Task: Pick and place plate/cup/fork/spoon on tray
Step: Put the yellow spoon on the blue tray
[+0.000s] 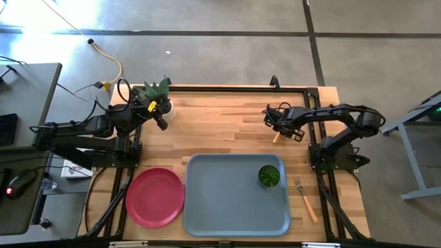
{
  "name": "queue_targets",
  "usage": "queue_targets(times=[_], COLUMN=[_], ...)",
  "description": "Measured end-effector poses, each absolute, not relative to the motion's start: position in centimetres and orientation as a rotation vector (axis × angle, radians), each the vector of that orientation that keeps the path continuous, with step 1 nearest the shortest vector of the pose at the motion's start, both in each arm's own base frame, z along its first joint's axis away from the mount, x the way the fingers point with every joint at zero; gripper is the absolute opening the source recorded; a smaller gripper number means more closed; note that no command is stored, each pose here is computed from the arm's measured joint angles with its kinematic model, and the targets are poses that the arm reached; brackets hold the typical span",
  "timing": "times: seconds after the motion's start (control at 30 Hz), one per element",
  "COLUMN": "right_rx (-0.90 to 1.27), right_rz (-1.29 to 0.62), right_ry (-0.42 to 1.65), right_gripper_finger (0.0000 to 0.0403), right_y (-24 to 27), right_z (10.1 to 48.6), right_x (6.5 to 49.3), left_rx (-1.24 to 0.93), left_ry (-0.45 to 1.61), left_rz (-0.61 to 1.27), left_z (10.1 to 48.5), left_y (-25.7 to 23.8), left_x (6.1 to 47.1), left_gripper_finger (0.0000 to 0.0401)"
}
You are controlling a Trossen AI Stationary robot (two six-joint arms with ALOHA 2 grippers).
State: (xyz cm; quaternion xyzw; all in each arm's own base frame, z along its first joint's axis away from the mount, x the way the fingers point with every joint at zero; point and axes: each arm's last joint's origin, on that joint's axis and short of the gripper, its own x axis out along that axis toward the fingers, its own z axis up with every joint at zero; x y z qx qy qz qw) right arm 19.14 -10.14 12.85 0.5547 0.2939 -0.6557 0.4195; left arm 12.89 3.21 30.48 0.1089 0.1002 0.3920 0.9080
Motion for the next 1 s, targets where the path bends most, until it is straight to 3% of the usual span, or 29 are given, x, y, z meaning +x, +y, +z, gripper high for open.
queue_targets(times=[0.27, 0.73, 1.0], right_rx=[1.370, 1.277, 1.214], right_rz=[-1.637, -1.516, -1.336], right_ry=[0.761, 0.782, 0.625], right_gripper_finger=[0.0022, 0.0020, 0.0020], right_y=[-10.1, -11.3, -12.5], right_z=[12.8, 15.8, 19.2], right_x=[19.1, 21.4, 24.6], left_rx=[0.225, 0.225, 0.225], left_ry=[0.208, 0.208, 0.208], left_rz=[0.822, 0.826, 0.826], left_z=[30.5, 30.5, 30.5], left_y=[3.2, 3.2, 3.2], left_x=[12.9, 12.9, 12.9], left_gripper_finger=[0.0110, 0.0110, 0.0110])
